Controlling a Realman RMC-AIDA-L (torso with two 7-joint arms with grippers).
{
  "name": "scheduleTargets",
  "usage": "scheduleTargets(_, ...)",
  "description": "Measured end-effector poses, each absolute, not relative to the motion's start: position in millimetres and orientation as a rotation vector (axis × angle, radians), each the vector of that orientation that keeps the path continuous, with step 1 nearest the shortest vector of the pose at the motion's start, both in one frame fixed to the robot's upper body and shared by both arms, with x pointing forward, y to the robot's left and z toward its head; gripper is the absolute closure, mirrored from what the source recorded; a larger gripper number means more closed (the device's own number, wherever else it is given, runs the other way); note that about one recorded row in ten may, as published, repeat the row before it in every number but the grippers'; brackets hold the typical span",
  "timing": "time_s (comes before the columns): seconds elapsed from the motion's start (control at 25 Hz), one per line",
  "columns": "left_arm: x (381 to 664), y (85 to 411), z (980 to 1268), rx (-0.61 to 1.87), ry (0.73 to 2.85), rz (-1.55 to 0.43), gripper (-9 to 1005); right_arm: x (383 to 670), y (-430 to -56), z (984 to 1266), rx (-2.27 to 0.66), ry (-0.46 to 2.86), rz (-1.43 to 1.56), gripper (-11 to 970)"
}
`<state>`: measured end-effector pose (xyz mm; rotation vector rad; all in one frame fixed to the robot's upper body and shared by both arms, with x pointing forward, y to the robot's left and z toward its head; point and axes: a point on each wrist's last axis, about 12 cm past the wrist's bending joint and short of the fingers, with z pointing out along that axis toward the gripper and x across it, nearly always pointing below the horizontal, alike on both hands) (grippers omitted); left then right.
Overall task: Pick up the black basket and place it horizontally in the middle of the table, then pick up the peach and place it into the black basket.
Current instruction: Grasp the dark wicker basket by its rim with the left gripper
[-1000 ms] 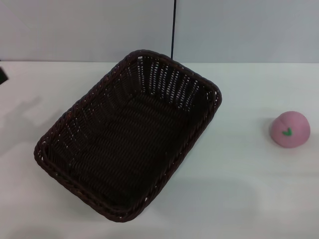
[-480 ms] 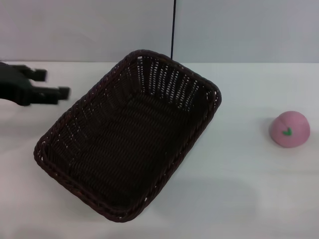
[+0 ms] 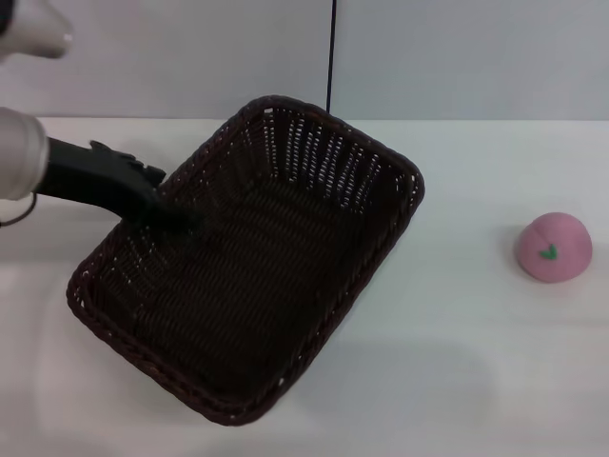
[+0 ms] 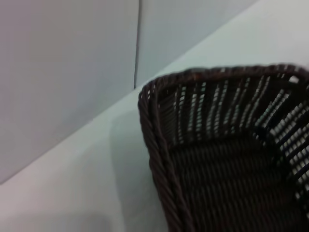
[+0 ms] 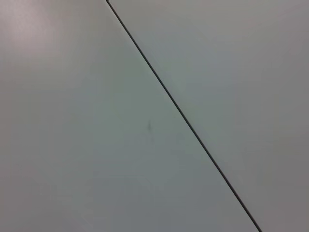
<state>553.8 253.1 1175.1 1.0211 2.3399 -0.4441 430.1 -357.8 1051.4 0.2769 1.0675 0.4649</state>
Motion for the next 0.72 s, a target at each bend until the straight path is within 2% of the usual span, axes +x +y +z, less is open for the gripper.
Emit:
scheduleTargets(0.44, 559.3, 245.2, 1165.5, 0.997, 2.356, -0.36, 223, 434.1, -357.6, 1053.6, 0.269, 1.06, 0.469, 181)
scheduleTargets(0.72, 565.1, 239.6, 1149.2, 1.061, 2.433, -0.312, 226, 434.5, -358.1, 1052.5, 0.289, 1.066, 0.489, 182)
